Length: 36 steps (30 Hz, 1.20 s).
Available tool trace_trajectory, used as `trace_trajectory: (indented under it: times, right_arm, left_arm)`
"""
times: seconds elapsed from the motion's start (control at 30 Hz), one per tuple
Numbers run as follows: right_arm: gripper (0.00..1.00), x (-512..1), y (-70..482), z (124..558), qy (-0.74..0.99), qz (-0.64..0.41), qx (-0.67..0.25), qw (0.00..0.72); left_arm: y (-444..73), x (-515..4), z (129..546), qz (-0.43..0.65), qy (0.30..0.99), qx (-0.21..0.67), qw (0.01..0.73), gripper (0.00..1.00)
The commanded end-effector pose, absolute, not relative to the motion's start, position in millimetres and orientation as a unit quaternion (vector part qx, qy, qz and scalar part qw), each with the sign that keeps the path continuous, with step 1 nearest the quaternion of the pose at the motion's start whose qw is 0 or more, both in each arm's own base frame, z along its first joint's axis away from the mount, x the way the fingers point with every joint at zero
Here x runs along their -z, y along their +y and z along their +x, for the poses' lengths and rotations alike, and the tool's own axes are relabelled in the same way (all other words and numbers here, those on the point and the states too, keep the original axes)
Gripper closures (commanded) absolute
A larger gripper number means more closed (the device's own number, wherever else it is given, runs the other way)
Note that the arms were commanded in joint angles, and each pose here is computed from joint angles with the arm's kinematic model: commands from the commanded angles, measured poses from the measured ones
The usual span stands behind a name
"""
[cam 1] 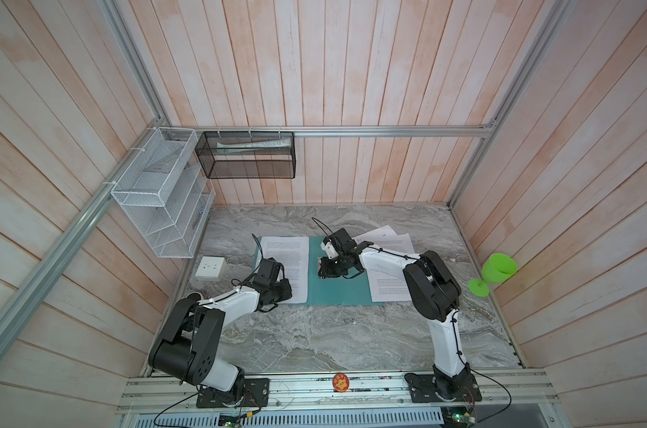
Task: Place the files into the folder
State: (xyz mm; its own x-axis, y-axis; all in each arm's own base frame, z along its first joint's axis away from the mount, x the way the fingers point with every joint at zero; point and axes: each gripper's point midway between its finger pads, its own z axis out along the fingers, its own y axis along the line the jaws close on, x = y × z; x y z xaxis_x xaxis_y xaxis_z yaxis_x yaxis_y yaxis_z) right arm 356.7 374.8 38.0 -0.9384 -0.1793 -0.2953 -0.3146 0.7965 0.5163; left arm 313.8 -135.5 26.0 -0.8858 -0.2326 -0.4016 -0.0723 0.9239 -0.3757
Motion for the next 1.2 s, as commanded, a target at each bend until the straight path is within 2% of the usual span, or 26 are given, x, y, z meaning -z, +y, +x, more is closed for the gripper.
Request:
trace_trajectory:
  times: [0.0, 0.27, 0.67, 1.17]
  right_arm:
    - [0.86, -23, 377, 349, 0.942, -0.141, -0.289, 0.099]
    - [0.9, -16, 373, 348, 0.946, -0.135, -0.279, 0.091]
    - [0.86, -14, 378, 344, 0.94, -0.131, -0.305, 0.072]
    - [0.88, -11, 384, 339, 0.933, -0.12, -0.336, 0.052]
  left_arm:
    - [-132, -10, 301, -0.087, 0.963, 0.17, 0.192, 0.68]
    - [-130, -9, 300, -0.09, 0.964, 0.166, 0.189, 0.68]
    - [-131, -8, 300, -0.09, 0.964, 0.167, 0.187, 0.68]
    - [-132, -8, 300, -0.089, 0.964, 0.169, 0.187, 0.69]
